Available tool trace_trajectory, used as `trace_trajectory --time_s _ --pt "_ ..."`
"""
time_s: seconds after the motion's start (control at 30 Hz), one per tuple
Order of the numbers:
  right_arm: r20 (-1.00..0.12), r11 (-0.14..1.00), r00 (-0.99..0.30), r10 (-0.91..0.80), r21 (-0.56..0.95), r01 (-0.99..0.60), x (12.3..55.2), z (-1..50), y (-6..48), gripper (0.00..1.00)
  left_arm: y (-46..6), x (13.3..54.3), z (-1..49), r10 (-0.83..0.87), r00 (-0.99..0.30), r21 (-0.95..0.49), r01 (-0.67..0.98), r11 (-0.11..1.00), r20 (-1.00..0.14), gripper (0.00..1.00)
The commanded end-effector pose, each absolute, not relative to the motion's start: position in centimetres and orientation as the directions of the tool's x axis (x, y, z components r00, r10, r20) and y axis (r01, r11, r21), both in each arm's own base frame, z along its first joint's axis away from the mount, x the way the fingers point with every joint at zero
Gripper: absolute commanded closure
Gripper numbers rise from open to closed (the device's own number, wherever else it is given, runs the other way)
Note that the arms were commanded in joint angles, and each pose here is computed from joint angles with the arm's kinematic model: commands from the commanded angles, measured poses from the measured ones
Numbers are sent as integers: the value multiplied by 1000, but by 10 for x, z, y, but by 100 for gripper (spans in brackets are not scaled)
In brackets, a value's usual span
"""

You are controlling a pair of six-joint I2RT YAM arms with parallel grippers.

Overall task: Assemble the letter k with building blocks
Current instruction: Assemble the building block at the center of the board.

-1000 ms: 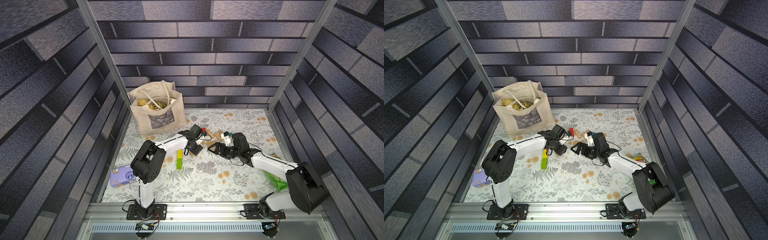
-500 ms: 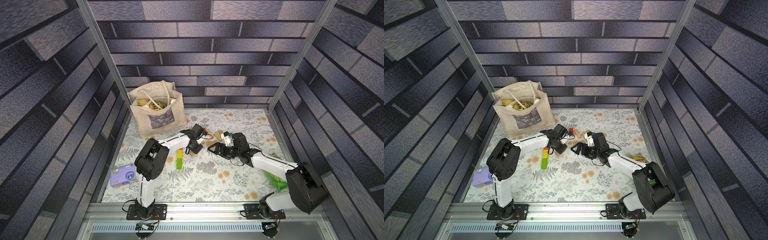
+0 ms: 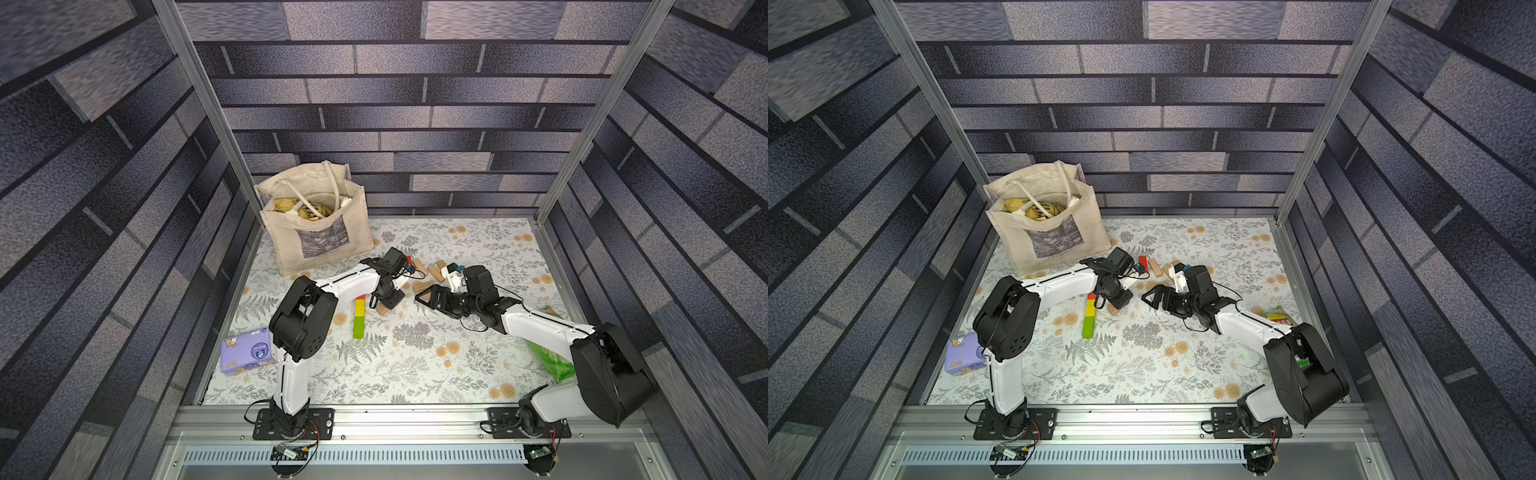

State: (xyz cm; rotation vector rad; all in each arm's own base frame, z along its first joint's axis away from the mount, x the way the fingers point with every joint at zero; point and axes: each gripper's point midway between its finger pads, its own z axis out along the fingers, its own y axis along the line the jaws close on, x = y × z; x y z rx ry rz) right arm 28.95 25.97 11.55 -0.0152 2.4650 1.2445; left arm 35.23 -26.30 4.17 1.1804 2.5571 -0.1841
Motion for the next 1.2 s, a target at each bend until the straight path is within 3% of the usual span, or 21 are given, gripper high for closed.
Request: trace_trajectory --time_s 0.0,0.27,1.17 --pt "-344 610 -925 162 772 -180 292 113 258 0 -260 350 61 755 -558 27 798 602 -344 70" --pt "-337 615 -927 162 769 -172 296 112 260 0 -251 361 63 755 -540 83 791 606 -372 70" --pt "-323 609 -934 154 775 -167 306 112 268 0 -241 366 62 741 -545 42 794 606 -391 71"
